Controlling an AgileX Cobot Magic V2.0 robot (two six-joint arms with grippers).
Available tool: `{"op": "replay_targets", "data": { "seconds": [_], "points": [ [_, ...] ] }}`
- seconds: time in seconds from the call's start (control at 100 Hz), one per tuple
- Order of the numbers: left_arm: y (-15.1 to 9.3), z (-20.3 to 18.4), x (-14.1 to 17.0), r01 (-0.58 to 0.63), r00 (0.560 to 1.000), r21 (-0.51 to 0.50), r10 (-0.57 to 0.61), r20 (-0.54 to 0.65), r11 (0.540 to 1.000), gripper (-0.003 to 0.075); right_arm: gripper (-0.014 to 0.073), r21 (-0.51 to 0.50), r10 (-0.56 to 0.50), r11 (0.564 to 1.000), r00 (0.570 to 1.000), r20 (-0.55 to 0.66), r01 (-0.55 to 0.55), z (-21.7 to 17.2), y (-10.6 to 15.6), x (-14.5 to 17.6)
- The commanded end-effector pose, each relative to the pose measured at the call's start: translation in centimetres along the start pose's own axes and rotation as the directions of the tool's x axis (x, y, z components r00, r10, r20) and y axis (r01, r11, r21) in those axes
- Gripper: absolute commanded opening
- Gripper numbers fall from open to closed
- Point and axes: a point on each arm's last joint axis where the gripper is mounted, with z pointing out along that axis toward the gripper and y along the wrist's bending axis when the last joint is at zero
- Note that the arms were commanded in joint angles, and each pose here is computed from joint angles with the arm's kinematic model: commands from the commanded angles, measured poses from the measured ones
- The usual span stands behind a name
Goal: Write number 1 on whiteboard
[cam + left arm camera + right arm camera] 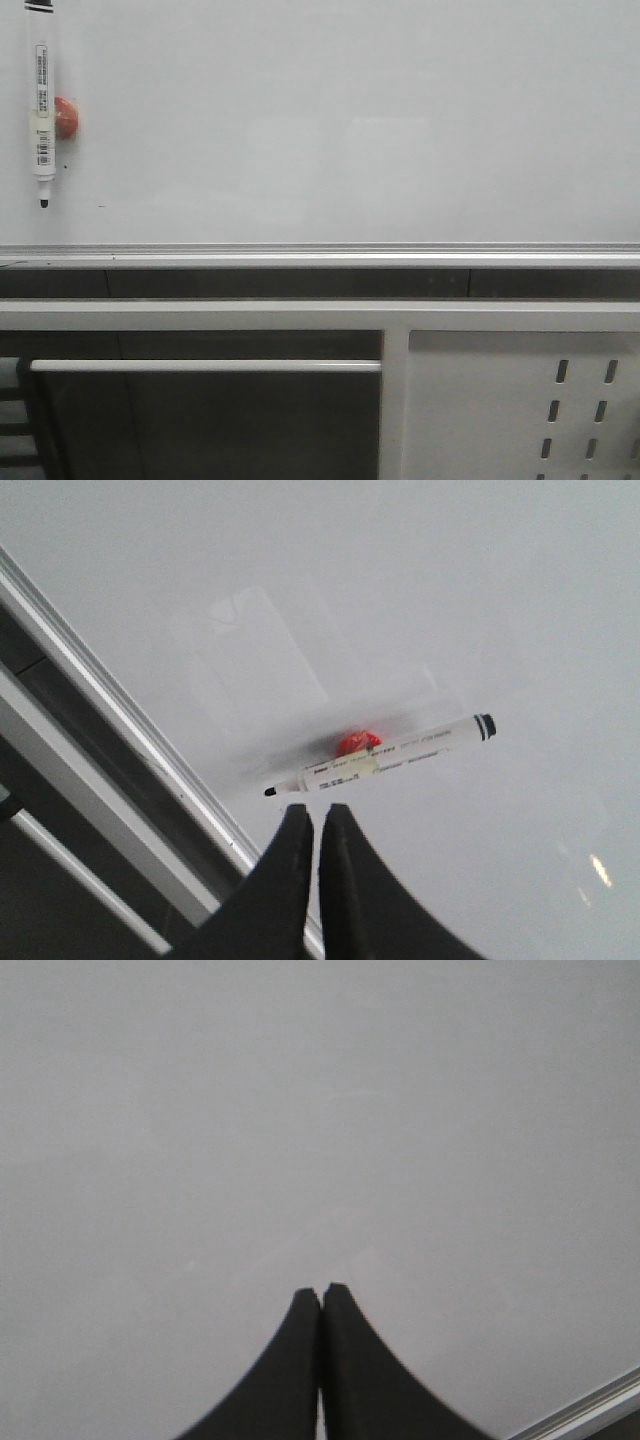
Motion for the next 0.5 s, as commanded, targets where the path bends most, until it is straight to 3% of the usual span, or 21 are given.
{"op": "replay_targets", "data": {
  "seconds": [0.0, 0.09, 0.16, 0.28, 0.38, 0.49],
  "points": [
    [0.2, -0.2, -0.5, 0.013, 0.997, 0.025, -0.015, 0.081, 1.000, -0.0018, -0.0052, -0.010, 0.080, 0.997, 0.993, 0.084, -0.080, -0.2, -0.2, -0.5],
    [-0.8, -0.3, -0.7, -0.133, 0.990, 0.039, 0.131, 0.058, 0.990, -0.0014, -0.0051, -0.028, 0.083, 0.996, 0.996, 0.017, -0.083, -0.1, 0.9, -1.1],
    [-2.1, -0.5, -0.9, -0.289, 0.957, 0.058, 0.287, 0.034, 0.956, 0.0017, -0.0051, -0.055, 0.041, 0.998, 0.997, -0.063, -0.044, -0.2, 2.1, -1.9],
    [-4.8, -0.7, -1.7, -0.556, 0.829, 0.093, 0.559, 0.002, 0.826, 0.0163, -0.0049, -0.125, -0.098, 0.989, 0.988, -0.116, 0.084, -0.4, 4.0, -3.9],
    [-6.5, 0.2, -2.4, -0.665, 0.738, 0.106, 0.672, -0.056, 0.739, 0.0306, -0.0024, -0.172, -0.165, 0.975, 0.974, -0.157, 0.137, -0.1, 5.2, -5.1],
    [-8.2, 1.4, -3.0, -0.725, 0.661, 0.141, 0.739, -0.131, 0.674, 0.0316, 0.0080, -0.214, -0.233, 0.958, 0.951, -0.202, 0.189, 0.2, 6.1, -5.8]
  ]
}}
